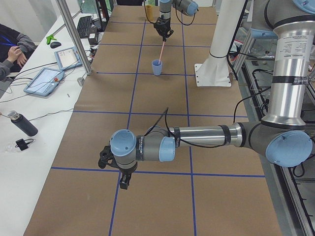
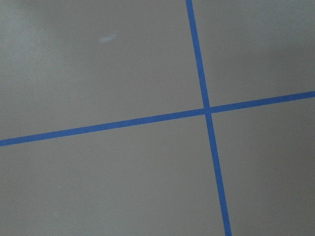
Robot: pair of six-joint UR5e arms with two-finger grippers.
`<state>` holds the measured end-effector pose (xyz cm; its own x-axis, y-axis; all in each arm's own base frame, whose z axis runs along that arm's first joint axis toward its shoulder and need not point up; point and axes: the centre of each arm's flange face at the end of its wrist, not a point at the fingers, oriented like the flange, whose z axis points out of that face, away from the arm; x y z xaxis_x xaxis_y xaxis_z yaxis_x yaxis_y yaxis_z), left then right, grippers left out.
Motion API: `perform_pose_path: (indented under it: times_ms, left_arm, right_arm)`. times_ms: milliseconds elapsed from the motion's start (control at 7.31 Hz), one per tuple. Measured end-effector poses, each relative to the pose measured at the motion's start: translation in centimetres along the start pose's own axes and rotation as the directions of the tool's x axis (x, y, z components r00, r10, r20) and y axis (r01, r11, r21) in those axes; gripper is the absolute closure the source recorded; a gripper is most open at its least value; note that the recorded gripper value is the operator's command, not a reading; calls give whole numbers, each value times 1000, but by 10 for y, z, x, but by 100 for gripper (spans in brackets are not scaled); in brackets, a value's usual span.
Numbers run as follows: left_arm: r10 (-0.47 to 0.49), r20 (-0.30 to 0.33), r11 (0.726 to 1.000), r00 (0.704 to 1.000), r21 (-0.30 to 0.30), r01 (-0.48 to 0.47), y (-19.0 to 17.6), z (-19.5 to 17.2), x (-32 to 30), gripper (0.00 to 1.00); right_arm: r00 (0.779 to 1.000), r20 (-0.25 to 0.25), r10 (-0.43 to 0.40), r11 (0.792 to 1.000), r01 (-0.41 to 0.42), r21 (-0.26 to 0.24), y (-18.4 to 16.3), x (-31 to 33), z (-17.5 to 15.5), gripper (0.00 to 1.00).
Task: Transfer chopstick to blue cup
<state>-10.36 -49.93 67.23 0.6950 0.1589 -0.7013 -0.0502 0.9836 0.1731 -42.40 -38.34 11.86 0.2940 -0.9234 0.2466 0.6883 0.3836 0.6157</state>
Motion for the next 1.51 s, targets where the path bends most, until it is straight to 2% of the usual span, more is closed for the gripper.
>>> perform_pose_path:
  times_ms: [137, 274, 547, 684, 1232, 1368, 1505]
  left_arm:
    - [0, 0, 1000, 1000, 0, 0, 0, 0, 0, 1]
    - [-1, 0, 1000, 1000, -1, 1, 0, 0, 0, 1]
    - [-1, 0, 1000, 1000, -1, 1, 1, 0, 0, 1]
    - [-1, 0, 1000, 1000, -1, 1, 1, 1, -1, 1]
    - [-1, 0, 1000, 1000, -1, 1, 2, 4, -4, 1]
    - [0, 0, 1000, 1000, 0, 0, 2, 4, -4, 1]
    - [0, 0, 1000, 1000, 1, 0, 2, 4, -4, 1]
  right_arm:
    - [1000, -1, -3, 1000, 3, -6, -5, -2, 3, 100]
    - [1000, 0, -5, 1000, 5, -13, -13, -3, 6, 95]
    - [1000, 1, -5, 1000, 5, -20, -23, -3, 9, 10]
    - [1000, 1, -6, 1000, 6, -21, -25, -3, 10, 1]
    - [1000, -1, -1, 1000, 1, -12, -26, -2, 5, 1]
    - [999, -8, 39, 999, -39, -7, -24, 5, 2, 1]
    - [991, -20, 131, 991, -131, 7, -21, 19, 0, 1]
